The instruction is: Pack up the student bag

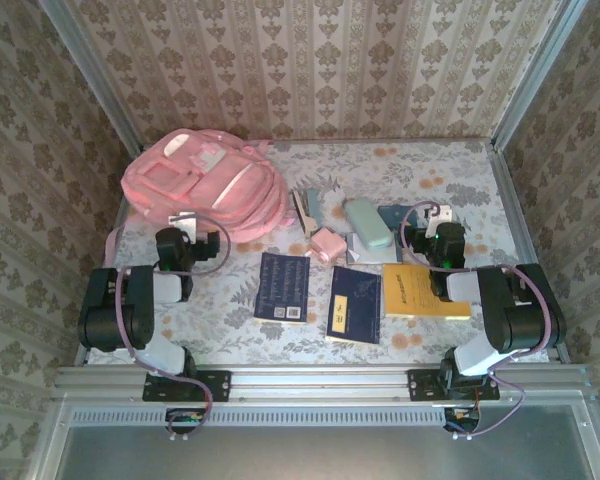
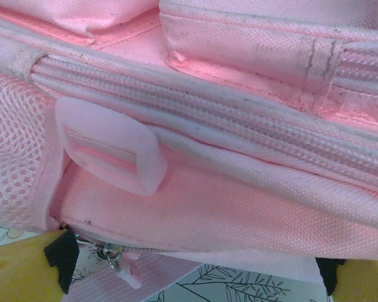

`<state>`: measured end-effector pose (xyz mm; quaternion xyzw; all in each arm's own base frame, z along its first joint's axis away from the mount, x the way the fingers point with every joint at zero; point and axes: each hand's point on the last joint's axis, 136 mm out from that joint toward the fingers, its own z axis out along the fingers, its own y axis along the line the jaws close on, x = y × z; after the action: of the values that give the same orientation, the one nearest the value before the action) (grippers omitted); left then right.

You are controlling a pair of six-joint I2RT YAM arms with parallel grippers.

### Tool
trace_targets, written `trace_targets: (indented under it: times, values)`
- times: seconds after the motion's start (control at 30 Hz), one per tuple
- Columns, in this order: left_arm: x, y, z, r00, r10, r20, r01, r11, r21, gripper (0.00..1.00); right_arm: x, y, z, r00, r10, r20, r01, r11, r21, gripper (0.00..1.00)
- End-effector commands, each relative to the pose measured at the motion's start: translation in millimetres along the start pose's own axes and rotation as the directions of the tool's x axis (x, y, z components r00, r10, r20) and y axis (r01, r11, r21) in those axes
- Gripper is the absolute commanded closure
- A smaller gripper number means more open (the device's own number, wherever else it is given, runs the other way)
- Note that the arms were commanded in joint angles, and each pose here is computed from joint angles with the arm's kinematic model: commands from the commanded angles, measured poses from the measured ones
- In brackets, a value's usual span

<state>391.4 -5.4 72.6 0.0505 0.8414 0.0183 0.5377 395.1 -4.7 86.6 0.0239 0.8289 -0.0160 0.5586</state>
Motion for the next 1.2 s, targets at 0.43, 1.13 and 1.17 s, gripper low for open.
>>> trace_targets:
  times: [0.43, 1.13, 1.17]
  values:
    - [-23.7, 0.6, -1.4, 0.997, -0.002, 0.072, 0.002, 1.0, 0.001, 0.0, -12.5, 5.6, 1.1, 1.0, -0.011, 0.027, 0.012, 1.0, -0.025, 0.0]
    - [-158.5, -18.8, -146.6, 0.928, -0.167, 0.332, 0.173, 0.985, 0.012, 0.0, -157.5, 113.5, -127.1, 0.951, -0.058, 0.303, 0.143, 0.953, -0.266, 0.0]
    - [-167.4, -24.6, -158.3, 0.919, -0.206, 0.337, 0.2, 0.978, 0.053, 0.0, -168.9, 130.2, -142.3, 0.944, -0.062, 0.325, 0.167, 0.937, -0.307, 0.0]
